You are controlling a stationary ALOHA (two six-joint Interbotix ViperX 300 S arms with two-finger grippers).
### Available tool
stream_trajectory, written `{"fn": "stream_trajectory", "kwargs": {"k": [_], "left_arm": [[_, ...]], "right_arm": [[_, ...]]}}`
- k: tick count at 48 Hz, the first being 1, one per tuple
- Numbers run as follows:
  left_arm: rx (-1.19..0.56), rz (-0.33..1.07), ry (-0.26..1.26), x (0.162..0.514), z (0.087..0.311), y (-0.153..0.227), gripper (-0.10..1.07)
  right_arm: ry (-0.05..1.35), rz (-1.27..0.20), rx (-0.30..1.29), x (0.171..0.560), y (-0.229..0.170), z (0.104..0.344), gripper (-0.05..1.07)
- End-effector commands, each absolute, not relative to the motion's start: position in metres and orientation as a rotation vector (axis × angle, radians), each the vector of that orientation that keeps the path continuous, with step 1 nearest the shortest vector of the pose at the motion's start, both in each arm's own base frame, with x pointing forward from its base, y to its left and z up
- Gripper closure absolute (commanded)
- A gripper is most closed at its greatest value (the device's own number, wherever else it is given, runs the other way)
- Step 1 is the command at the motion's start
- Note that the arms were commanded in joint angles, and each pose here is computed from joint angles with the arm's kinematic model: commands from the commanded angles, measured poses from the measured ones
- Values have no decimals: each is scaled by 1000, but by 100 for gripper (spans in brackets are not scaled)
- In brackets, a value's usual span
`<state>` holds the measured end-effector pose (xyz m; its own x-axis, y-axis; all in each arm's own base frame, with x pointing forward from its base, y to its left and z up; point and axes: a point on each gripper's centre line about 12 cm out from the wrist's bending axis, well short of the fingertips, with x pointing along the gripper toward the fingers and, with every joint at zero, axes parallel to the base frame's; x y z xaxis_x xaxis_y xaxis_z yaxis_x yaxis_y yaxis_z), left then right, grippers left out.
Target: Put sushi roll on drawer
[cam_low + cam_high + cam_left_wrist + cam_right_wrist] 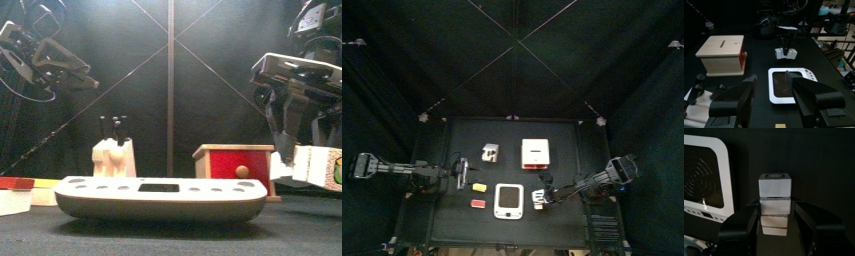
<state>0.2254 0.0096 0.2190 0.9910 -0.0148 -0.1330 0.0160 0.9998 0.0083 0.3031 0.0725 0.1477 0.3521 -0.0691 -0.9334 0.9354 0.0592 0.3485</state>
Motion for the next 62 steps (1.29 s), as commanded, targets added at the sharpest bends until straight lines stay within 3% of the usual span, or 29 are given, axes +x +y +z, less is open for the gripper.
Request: {"fn": "stream_trajectory", "kwargs": {"k": [1, 9, 20, 36, 62], "left_arm": [[16, -6, 114, 228, 225, 12, 12], [17, 5, 119, 228, 224, 15, 12], [16, 5, 120, 227, 223, 15, 12], [12, 7, 128, 226, 221, 15, 12], [12, 7, 128, 226, 221, 15, 12]], "right_arm": [[884, -908, 1295, 308, 75, 160, 50], [851, -885, 1296, 314, 71, 171, 50], [721, -848, 1278, 324, 47, 210, 50], [631, -934, 1235, 310, 9, 253, 50], [536, -1031, 1204, 289, -97, 296, 50]]}}
